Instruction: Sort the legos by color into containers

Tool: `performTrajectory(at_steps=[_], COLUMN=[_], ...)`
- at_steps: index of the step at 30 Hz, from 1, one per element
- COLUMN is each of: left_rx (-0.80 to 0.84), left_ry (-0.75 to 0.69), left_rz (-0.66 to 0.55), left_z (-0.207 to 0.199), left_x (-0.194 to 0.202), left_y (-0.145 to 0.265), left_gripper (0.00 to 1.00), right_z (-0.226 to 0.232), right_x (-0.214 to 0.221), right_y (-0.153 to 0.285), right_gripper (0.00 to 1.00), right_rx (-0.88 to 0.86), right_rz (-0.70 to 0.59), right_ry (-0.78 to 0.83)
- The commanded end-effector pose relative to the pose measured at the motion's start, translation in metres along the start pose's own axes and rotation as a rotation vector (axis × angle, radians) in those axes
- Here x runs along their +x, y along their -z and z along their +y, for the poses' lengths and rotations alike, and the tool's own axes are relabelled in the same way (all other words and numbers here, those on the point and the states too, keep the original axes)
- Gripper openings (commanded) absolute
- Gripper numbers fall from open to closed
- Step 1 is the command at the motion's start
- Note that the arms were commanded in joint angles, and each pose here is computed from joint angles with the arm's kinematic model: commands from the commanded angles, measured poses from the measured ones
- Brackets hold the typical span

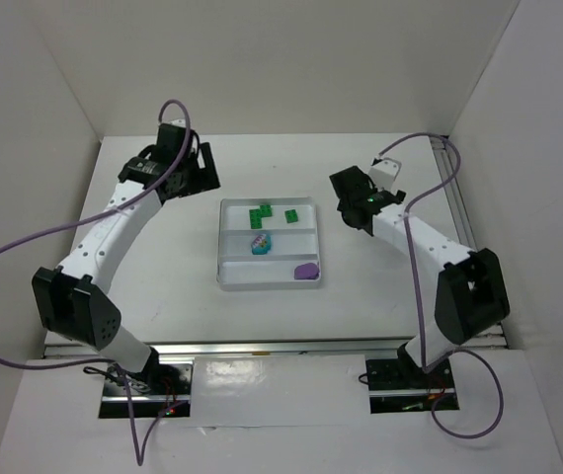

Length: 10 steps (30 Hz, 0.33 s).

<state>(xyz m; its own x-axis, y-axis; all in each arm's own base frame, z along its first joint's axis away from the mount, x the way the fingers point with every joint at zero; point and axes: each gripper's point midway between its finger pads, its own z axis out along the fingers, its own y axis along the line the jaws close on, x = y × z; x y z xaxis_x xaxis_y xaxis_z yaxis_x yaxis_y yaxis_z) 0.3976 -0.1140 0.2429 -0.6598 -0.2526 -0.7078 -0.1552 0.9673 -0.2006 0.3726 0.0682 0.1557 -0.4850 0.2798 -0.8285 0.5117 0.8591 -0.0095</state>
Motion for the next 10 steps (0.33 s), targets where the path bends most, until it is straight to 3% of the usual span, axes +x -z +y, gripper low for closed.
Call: performTrajectory(at_steps=[1, 7, 10], left_rx=[-0.037, -0.13, -0.147], left_ry=[0.073, 0.092, 0.099], left_rz=[-0.044, -0.089, -0.097], left_z=[0.036, 0.1, 0.111], left_x=[-0.014, -0.021, -0.019], left_y=[0.014, 0.022, 0.028], left_gripper=[0.95, 0.95, 0.95], right_z=[-0.018, -0.03, -0.032], right_x=[0.005, 0.017, 0.021], right_y=[-0.008, -0.016, -0.011], right_gripper=[1.0, 1.0, 1.0], right_rx=[0.167, 0.173, 0.099], right_rz=[-0.006, 0.015, 0.015], right_ry=[0.022, 0.025, 0.001])
